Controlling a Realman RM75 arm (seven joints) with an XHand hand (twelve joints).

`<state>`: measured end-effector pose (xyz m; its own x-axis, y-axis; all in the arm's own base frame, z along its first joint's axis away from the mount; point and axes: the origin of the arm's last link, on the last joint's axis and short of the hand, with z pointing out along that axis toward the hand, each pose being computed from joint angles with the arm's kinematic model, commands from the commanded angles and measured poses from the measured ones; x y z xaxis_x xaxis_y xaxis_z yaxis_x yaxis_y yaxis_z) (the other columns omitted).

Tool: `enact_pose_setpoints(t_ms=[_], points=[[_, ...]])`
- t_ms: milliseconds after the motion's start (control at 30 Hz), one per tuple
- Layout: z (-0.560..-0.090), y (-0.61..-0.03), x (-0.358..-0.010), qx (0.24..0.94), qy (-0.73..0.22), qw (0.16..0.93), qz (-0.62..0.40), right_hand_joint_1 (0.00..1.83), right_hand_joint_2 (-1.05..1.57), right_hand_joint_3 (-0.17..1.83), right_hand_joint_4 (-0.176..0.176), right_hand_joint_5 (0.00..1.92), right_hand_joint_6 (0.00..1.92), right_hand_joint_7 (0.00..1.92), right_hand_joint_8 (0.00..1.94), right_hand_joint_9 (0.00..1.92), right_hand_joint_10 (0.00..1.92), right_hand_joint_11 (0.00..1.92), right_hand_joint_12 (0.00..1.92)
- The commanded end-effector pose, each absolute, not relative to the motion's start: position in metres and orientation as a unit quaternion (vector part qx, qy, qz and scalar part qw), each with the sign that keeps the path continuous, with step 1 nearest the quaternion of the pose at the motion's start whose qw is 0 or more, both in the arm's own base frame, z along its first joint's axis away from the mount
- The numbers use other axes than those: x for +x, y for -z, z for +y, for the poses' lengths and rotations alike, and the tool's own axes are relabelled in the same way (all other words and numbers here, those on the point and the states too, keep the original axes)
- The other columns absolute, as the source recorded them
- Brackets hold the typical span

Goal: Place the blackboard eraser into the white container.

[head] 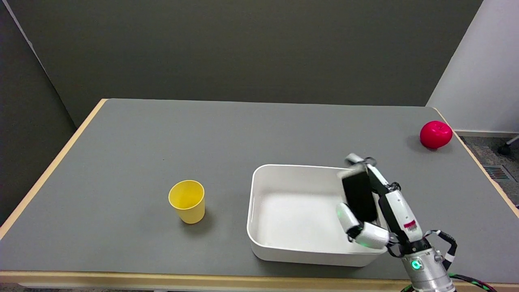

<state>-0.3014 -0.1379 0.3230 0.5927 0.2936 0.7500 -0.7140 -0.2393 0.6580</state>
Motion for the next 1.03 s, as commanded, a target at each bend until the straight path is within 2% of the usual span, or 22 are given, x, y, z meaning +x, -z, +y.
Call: enact_pose_setpoints(t_ms=[33,267,333,400,500,633,767,833,1033], points=[[-0.157,-0.319,-0.284,0.707,-0.467,0.493,-0.196,0.42,0.68,0.79,-0.109,0.12,0.35,0.27,0.47,0.18,0.96,0.31,1.59],[-0.194,-0.321,-0.244,0.745,-0.441,0.470,-0.176,0.40,0.67,0.77,-0.107,0.11,0.34,0.22,0.44,0.11,0.92,0.26,1.55],[-0.199,-0.326,-0.234,0.742,-0.448,0.473,-0.157,0.36,0.61,0.88,-0.105,0.10,0.34,0.19,0.48,0.13,0.85,0.26,1.54],[-0.202,-0.334,-0.226,0.734,-0.463,0.477,-0.137,0.37,0.65,0.78,-0.106,0.09,0.33,0.19,0.44,0.09,0.88,0.26,1.54],[-0.203,-0.352,-0.210,0.698,-0.523,0.481,-0.086,0.36,0.64,0.77,-0.105,0.08,0.31,0.15,0.40,0.05,0.84,0.21,1.49],[-0.196,-0.378,-0.189,0.611,-0.633,0.476,0.010,0.33,0.71,0.77,-0.106,0.03,0.30,0.04,0.33,0.00,0.61,0.04,1.29],[-0.186,-0.413,-0.182,0.510,-0.707,0.482,0.085,0.39,0.74,0.78,-0.095,0.07,0.31,0.10,0.32,0.00,0.67,0.00,1.26],[-0.181,-0.435,-0.185,0.467,-0.729,0.489,0.103,0.37,0.70,0.94,-0.096,0.09,0.35,0.13,0.37,0.02,0.73,0.03,1.22],[-0.188,-0.476,-0.212,0.448,-0.743,0.496,0.045,0.41,0.72,0.95,-0.097,0.13,0.39,0.20,0.40,0.10,0.77,0.04,1.24]])
